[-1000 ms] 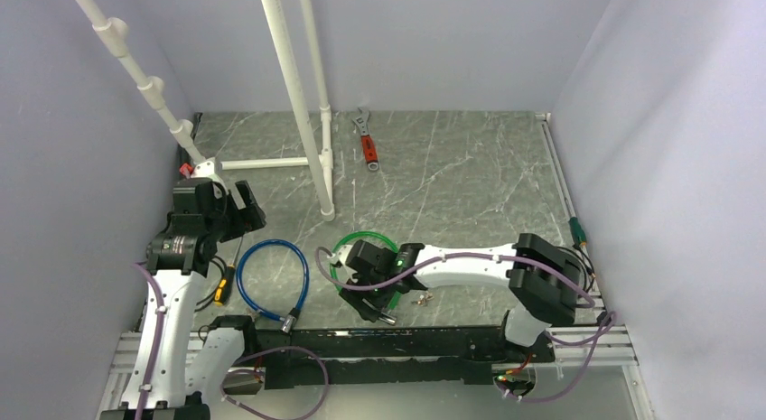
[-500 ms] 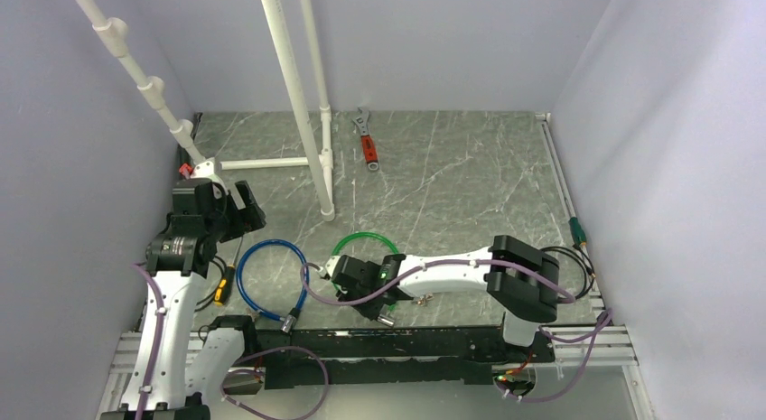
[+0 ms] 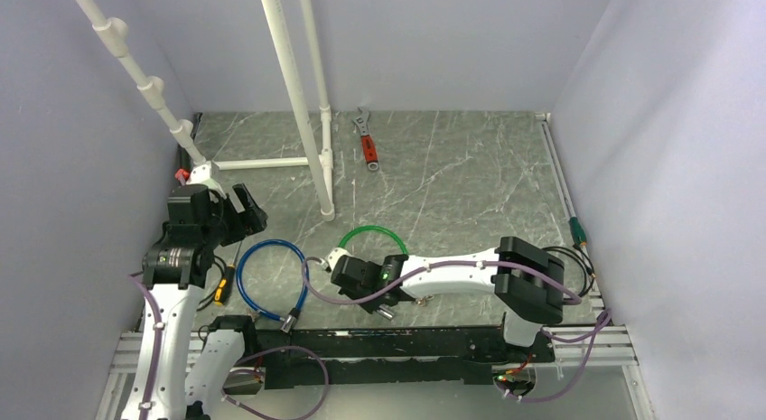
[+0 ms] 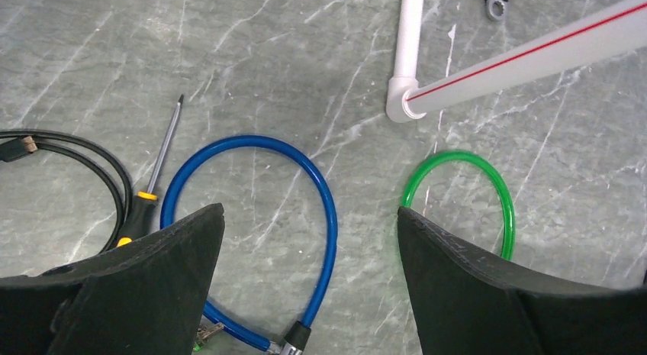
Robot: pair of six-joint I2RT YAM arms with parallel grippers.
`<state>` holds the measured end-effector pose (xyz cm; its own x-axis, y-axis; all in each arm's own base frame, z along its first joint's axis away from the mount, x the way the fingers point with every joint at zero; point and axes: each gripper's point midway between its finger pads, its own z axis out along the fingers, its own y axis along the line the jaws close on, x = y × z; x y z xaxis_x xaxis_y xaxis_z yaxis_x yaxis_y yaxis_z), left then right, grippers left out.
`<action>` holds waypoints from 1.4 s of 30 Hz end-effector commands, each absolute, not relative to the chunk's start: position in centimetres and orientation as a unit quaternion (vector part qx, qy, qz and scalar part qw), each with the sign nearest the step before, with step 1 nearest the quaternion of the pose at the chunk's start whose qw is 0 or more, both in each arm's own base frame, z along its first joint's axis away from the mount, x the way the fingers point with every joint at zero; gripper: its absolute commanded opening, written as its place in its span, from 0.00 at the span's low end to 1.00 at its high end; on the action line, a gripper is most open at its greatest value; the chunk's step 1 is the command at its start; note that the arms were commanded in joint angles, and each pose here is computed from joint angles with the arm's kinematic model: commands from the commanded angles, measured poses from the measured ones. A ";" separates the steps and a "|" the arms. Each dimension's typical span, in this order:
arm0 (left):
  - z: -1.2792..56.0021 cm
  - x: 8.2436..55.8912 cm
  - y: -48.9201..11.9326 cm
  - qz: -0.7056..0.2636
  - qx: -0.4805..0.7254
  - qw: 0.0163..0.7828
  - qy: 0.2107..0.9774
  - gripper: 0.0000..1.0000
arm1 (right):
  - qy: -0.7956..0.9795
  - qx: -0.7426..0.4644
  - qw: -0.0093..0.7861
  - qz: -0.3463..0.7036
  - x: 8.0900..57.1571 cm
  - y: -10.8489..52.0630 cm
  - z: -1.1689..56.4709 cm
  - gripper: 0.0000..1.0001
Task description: Unlock with the key
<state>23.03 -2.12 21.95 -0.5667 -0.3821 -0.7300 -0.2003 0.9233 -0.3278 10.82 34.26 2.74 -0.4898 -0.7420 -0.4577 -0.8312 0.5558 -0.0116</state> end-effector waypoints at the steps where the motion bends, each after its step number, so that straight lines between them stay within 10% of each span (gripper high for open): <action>1: 22.3 22.4 -3.0 -0.131 -0.170 0.438 0.873 0.88 | 0.855 -0.424 0.281 0.102 14.7 35.2 6.2 0.00; 12: 21.5 22.7 -3.0 -0.131 -0.173 0.426 0.878 0.88 | 0.864 -0.385 0.307 0.109 17.6 33.6 7.7 0.70; 19: 21.4 23.0 -3.2 -0.134 -0.168 0.424 0.880 0.87 | 0.919 -0.126 0.365 0.078 18.9 27.5 11.9 0.99; 28: 21.5 23.1 -3.4 -0.139 -0.159 0.426 0.880 0.88 | 0.924 0.232 0.299 0.053 15.1 19.6 10.0 0.93; 42: 22.0 22.7 -3.4 -0.141 -0.157 0.438 0.874 0.88 | 0.926 0.296 0.232 0.024 13.5 19.3 4.6 0.61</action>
<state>22.36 -3.02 21.42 -0.5825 -0.4023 -0.7063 -0.1840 0.9116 -0.3675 12.92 18.55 5.40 -0.7406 0.5107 -0.4367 0.4982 0.8534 0.1531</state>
